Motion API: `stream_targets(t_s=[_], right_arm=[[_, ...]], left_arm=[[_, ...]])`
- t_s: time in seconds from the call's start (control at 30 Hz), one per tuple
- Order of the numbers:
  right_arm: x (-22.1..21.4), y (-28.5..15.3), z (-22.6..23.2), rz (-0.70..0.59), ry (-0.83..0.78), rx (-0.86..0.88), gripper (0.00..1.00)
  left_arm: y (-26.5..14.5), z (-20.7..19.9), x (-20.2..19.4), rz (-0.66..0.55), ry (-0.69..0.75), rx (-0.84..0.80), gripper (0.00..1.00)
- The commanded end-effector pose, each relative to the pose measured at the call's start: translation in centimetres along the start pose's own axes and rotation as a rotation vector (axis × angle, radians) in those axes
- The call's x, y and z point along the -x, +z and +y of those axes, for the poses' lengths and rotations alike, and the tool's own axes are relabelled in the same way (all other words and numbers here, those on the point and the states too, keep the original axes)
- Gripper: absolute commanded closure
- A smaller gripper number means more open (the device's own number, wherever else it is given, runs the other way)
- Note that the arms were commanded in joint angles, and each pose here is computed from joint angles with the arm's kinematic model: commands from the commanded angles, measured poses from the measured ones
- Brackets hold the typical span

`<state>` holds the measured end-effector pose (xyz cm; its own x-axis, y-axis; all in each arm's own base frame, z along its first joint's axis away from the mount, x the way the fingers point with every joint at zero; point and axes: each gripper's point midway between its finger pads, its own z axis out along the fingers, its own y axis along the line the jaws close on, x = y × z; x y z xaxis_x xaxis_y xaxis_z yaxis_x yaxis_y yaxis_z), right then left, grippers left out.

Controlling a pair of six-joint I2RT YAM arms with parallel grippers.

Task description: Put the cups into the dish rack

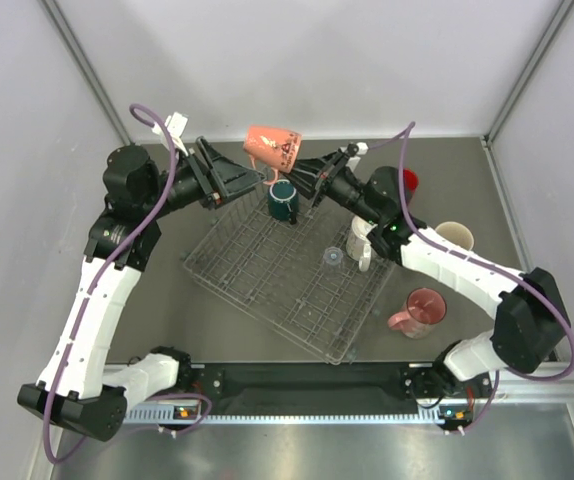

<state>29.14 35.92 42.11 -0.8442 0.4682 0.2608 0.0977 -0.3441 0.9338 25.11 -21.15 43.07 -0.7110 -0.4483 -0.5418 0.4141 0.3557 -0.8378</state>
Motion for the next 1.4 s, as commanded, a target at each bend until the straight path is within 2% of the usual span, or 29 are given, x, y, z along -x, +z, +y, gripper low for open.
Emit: stream_targets(t_s=[0.0,0.23,0.4,0.57,0.7,0.73,0.77,0.87,0.9,0.97,1.0,1.07,1.1,1.13,1.2,1.23,1.3,1.37], right_arm=[[-2.4,-0.4,4.9,0.070,0.000,0.175,1.00],[-3.6,0.3,3.6,0.122,0.035,0.144,1.00],[-4.7,1.0,3.3,0.172,0.064,0.144,1.00],[-5.0,1.6,2.9,0.192,0.065,0.128,1.00],[-5.4,1.8,2.4,0.213,0.071,0.115,1.00],[-5.4,1.8,2.2,0.215,0.069,0.111,1.00],[-5.5,1.7,2.1,0.222,0.067,0.106,1.00],[-4.8,1.3,-0.2,0.200,0.040,0.016,0.85],[-4.7,0.9,-0.5,0.195,-0.001,-0.003,0.74],[-4.2,0.4,-1.9,0.186,-0.034,-0.059,0.67],[-3.7,-0.1,-1.9,0.173,-0.087,-0.077,0.60],[-2.3,-1.0,-3.9,0.130,-0.115,-0.196,0.53],[-1.2,-1.8,-3.4,0.102,-0.199,-0.207,0.47],[0.1,-2.7,-5.1,0.061,-0.203,-0.305,0.46],[2.2,-4.2,-4.6,0.003,-0.315,-0.360,0.41],[3.3,-5.9,-6.4,-0.036,-0.307,-0.477,0.39],[5.7,-7.9,-5.7,-0.119,-0.406,-0.545,0.37],[7.5,-10.6,-6.3,-0.201,-0.438,-0.663,0.36]], left_arm=[[-0.4,-2.2,1.1,-0.051,0.065,-0.065,0.25],[0.0,-2.1,1.4,-0.048,0.068,-0.061,0.42],[0.2,-2.0,1.6,-0.039,0.074,-0.062,0.44],[0.4,-1.7,1.7,-0.038,0.077,-0.046,0.56],[0.5,-1.0,2.0,-0.048,0.075,-0.006,0.93],[0.5,-1.0,2.1,-0.052,0.076,0.005,1.00],[0.5,-0.8,2.2,-0.057,0.087,0.014,1.00],[0.4,0.0,2.4,-0.070,0.087,0.062,1.00],[0.4,0.4,2.3,-0.064,0.080,0.079,1.00],[0.4,1.3,2.1,-0.056,0.076,0.117,1.00],[0.3,1.7,2.1,-0.062,0.076,0.138,1.00],[-0.3,2.8,2.2,-0.076,0.090,0.215,1.00],[-0.5,2.7,2.5,-0.085,0.105,0.232,1.00],[-0.7,3.3,2.7,-0.085,0.128,0.266,1.00],[-1.4,4.9,2.9,-0.098,0.132,0.361,1.00],[-1.6,5.0,3.2,-0.105,0.160,0.380,1.00],[-1.9,6.2,3.5,-0.113,0.173,0.448,1.00],[-1.9,7.3,3.5,-0.110,0.204,0.496,1.00]])
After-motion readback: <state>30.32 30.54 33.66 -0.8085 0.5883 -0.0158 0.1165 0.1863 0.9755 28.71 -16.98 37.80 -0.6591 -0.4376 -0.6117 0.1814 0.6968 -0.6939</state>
